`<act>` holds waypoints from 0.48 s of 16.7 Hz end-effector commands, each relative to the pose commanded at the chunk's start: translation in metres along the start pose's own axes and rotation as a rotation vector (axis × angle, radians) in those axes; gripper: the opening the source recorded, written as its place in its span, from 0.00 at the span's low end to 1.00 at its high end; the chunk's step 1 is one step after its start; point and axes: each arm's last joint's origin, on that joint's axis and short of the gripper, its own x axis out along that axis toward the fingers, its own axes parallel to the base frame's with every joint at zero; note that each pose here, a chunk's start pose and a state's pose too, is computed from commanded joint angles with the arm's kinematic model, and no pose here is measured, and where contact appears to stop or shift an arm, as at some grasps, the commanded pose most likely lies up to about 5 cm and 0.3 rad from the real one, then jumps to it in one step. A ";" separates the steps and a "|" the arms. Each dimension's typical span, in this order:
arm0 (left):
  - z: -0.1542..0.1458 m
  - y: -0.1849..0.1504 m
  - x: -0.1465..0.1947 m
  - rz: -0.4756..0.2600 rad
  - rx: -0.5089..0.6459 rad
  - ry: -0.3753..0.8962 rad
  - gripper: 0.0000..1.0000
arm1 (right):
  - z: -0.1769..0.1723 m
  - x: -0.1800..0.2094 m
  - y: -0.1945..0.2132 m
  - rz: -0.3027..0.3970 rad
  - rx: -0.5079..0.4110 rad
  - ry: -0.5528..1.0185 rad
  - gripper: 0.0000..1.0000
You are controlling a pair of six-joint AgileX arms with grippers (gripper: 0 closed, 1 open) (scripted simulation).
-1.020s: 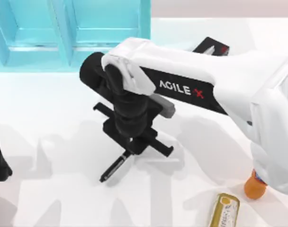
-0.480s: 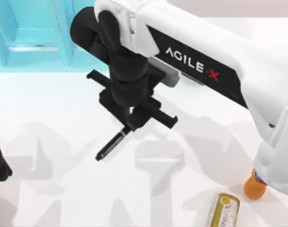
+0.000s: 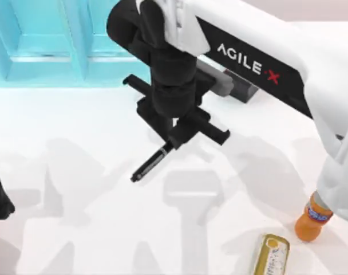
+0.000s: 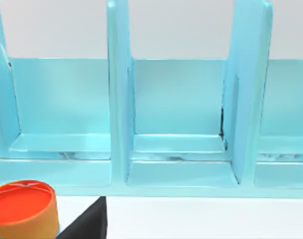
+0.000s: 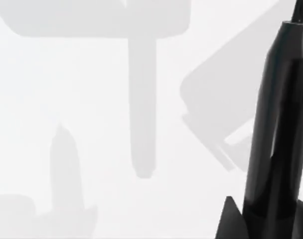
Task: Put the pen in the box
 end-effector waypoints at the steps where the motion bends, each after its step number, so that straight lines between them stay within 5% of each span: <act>1: 0.000 0.000 0.000 0.000 0.000 0.000 1.00 | 0.020 0.000 -0.004 -0.005 0.028 0.001 0.00; 5: 0.000 0.000 0.000 0.000 0.000 0.000 1.00 | 0.136 -0.005 -0.047 -0.014 0.202 0.006 0.00; 8: 0.000 0.000 0.000 0.000 0.000 0.000 1.00 | 0.235 -0.011 -0.119 -0.008 0.376 0.009 0.00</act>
